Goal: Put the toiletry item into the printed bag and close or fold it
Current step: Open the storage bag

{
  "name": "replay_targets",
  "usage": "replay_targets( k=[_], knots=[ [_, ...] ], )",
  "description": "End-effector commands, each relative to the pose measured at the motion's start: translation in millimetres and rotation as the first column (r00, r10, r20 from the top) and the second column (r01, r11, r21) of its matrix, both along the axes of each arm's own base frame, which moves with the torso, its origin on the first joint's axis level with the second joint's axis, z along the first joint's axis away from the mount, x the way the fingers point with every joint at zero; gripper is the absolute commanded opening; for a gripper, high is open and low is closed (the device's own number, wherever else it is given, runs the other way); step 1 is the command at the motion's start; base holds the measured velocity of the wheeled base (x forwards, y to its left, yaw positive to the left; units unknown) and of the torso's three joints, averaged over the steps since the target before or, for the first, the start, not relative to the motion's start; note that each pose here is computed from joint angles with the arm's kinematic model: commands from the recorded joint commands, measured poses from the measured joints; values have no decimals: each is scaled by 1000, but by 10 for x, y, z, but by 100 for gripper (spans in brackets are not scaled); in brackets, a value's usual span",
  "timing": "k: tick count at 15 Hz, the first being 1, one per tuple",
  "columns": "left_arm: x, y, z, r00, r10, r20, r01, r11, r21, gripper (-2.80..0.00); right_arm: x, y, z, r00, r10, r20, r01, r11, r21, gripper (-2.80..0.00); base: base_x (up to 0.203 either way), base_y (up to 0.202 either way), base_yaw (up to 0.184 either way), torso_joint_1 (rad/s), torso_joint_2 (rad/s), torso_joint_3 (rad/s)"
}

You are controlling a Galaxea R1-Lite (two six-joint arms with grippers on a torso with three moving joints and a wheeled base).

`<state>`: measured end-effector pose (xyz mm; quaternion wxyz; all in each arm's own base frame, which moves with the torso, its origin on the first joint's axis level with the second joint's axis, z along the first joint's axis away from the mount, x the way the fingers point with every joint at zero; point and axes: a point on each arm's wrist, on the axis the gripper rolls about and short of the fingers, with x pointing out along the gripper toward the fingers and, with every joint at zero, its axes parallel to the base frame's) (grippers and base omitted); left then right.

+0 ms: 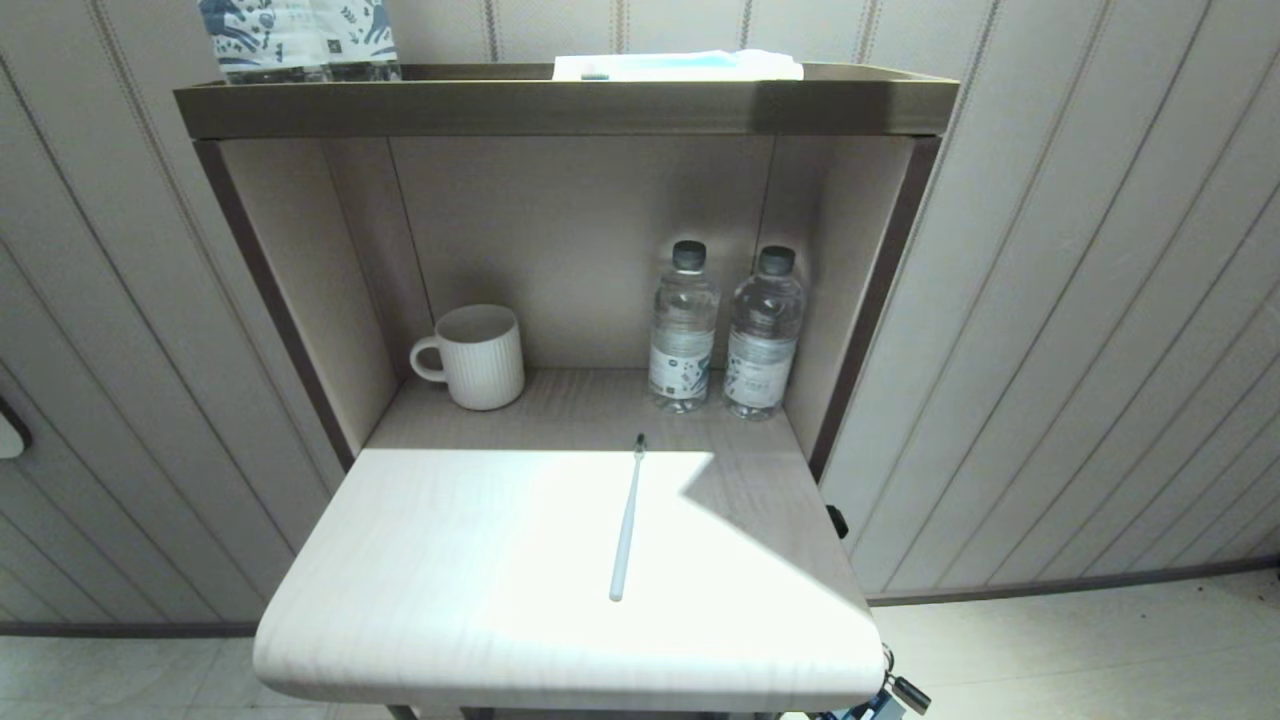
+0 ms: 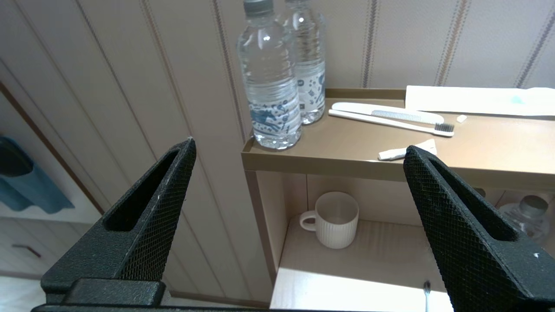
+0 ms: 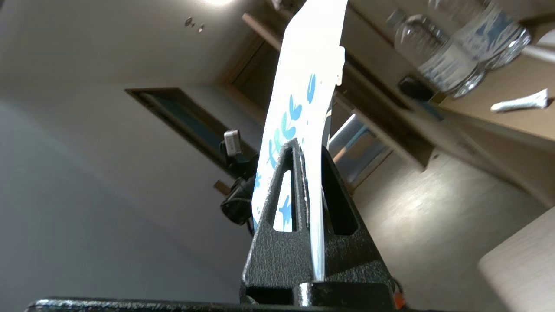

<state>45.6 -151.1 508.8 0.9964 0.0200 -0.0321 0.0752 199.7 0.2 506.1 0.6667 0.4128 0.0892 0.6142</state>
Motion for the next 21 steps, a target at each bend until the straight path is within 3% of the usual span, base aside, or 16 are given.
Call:
replay_targets(
  k=[1, 3, 5, 7, 11, 12, 14, 15, 18, 19, 21],
  knots=[
    [-4, 22, 1, 1000, 0, -5, 0, 1000, -9, 0, -270, -79, 101, 996, -74, 54, 75, 997, -12, -280, 0, 0, 0, 0, 0, 0],
    [-28, 113, 25, 1000, -6, 24, 7, 999, -52, 0, -369, -148, 133, 987, -150, 59, 151, 989, -4, -280, 0, 0, 0, 0, 0, 0],
    [-97, 76, 28, 996, -53, 67, 56, 997, -47, 0, -503, -238, 168, 967, -244, 74, 245, 969, -2, -280, 0, 0, 0, 0, 0, 0],
    [-138, -82, -1, 988, -87, 131, 89, 996, -6, 0, -621, -370, 192, 929, -361, 76, 361, 932, 12, -280, 0, 0, 0, 0, 0, 0],
    [-141, -507, -107, 946, -125, 299, 95, 989, 115, 0, -930, -535, 245, 819, -566, 93, 567, 823, 16, -280, 0, 0, 0, 0, 0, 0],
    [-116, -604, -131, 934, -135, 331, 88, 984, 153, 0, -1024, -500, 263, 804, -584, 111, 587, 809, 6, -280, 0, 0, 0, 0, 0, 0],
    [9, -738, -177, 901, -121, 417, 64, 987, 147, 0, -1122, -446, 277, 795, -592, 129, 599, 801, -13, -280, 0, 0, 0, 0, 0, 0],
    [116, -835, -230, 889, -100, 446, 41, 989, 141, -280, -1171, -406, 287, 795, -590, 140, 598, 802, -15, -280, 0, 0, 0, 0, 0, 0],
    [264, -1123, -396, 858, -98, 504, 20, 987, 158, -280, -1290, -313, 302, 798, -579, 167, 594, 803, -56, -280, 0, 0, 0, 0, 0, 0],
    [367, -1159, -431, 859, -77, 506, -5, 987, 160, -280, -1318, -315, 302, 785, -596, 170, 613, 787, -69, -280, 0, 0, 0, 0, 0, 0],
    [737, -1223, -540, 857, -14, 516, -78, 984, 157, -280, -1373, -354, 302, 730, -661, 174, 681, 727, -90, -280, 0, 0, 0, 0, 0, 0]
  ],
)
